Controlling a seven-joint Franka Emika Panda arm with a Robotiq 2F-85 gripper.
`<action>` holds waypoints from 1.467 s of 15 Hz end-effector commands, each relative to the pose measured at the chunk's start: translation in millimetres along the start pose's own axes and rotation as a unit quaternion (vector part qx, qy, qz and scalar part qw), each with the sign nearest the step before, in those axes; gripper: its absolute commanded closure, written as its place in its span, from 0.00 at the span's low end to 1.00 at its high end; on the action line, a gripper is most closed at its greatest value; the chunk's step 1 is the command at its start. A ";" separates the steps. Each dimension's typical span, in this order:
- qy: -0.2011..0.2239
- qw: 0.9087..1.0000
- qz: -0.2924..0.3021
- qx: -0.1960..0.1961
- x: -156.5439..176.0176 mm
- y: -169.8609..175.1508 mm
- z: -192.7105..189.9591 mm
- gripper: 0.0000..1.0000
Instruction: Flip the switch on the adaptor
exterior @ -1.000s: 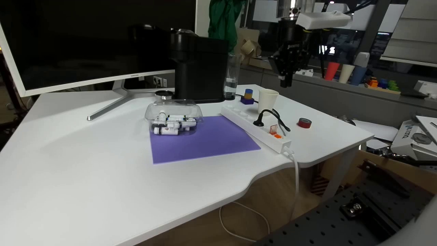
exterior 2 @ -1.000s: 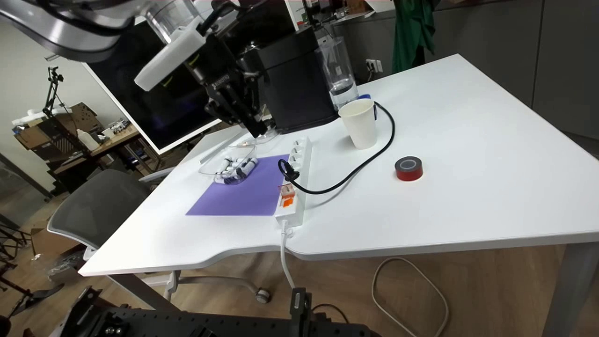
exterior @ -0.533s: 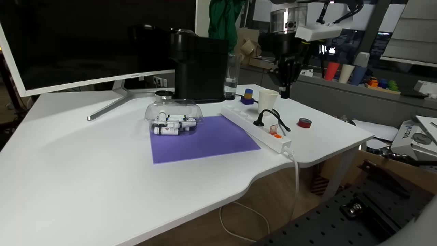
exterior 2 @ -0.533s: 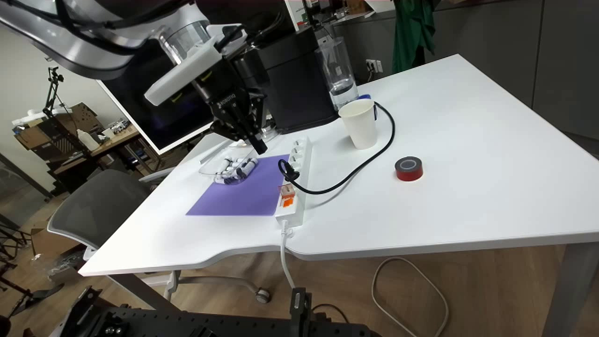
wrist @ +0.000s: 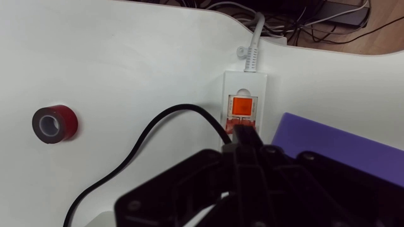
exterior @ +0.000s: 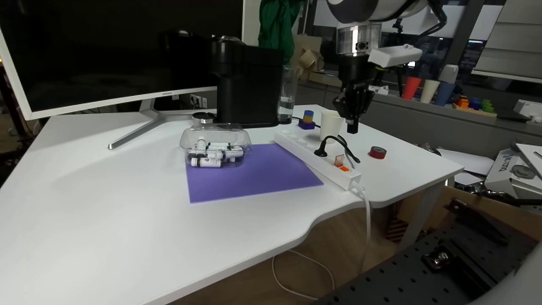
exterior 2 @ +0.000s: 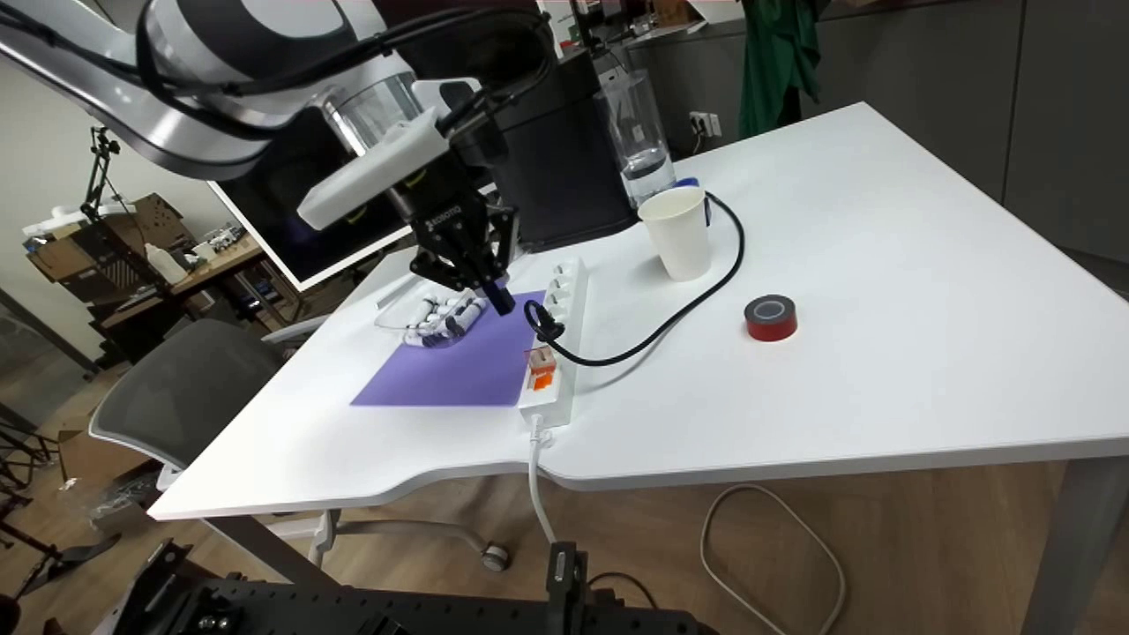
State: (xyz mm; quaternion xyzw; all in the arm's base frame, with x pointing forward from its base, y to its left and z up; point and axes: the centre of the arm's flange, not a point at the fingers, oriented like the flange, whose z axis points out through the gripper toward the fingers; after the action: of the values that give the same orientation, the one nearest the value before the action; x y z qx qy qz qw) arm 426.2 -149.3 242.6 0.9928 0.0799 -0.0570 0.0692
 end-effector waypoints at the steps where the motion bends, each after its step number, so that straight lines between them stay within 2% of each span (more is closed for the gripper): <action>1: 0.004 1.000 -0.016 0.012 2.3 12.1 25.3 1.00; 8: -0.003 0.999 -0.038 0.032 3.8 11.0 59.3 1.00; 22: -0.017 0.999 -0.020 0.044 19.3 16.7 98.2 1.00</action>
State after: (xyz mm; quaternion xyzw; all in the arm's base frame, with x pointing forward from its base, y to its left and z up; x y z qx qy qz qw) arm 426.7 -171.1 152.8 0.9917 0.0987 -0.0762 0.0302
